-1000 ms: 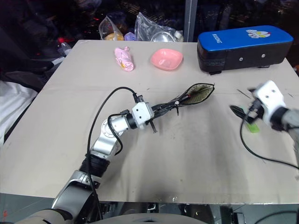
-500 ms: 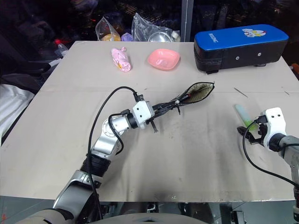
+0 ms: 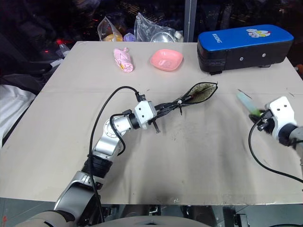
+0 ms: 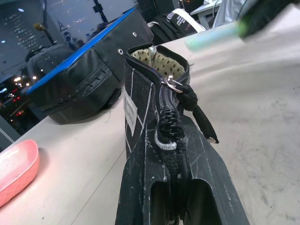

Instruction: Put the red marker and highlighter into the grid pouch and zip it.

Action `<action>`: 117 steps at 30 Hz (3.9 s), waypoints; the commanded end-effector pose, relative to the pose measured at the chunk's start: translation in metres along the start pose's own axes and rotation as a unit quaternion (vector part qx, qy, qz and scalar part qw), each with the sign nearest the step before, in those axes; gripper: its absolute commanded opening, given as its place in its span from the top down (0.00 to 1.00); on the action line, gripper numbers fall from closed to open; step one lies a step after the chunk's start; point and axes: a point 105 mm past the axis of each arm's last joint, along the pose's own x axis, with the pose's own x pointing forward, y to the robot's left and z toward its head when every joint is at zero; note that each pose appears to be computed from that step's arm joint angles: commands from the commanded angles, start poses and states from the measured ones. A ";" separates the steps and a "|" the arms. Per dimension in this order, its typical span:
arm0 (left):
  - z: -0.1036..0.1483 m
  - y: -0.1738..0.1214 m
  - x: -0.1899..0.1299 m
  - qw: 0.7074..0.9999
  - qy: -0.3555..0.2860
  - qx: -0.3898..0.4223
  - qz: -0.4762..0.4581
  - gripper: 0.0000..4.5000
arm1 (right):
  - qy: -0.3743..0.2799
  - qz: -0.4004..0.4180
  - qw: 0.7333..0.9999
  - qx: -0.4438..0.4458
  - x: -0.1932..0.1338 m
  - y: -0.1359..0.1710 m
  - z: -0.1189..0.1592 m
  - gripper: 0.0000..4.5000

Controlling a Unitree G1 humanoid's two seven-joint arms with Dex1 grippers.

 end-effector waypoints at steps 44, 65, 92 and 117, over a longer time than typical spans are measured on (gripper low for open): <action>0.016 -0.009 0.026 0.999 -0.045 -0.013 0.013 1.00 | -0.188 0.187 0.953 0.143 0.011 0.022 0.113 0.01; 0.015 -0.012 0.026 0.999 -0.042 -0.010 -0.001 1.00 | -0.098 0.195 0.846 0.487 0.059 0.107 0.127 0.01; 0.014 -0.013 0.025 0.999 -0.038 -0.010 -0.001 1.00 | -0.091 0.043 0.823 0.559 0.061 0.067 0.099 0.99; -0.006 0.003 -0.051 0.999 0.040 0.001 0.001 0.33 | -0.077 -0.018 0.937 0.340 0.020 0.028 0.025 0.10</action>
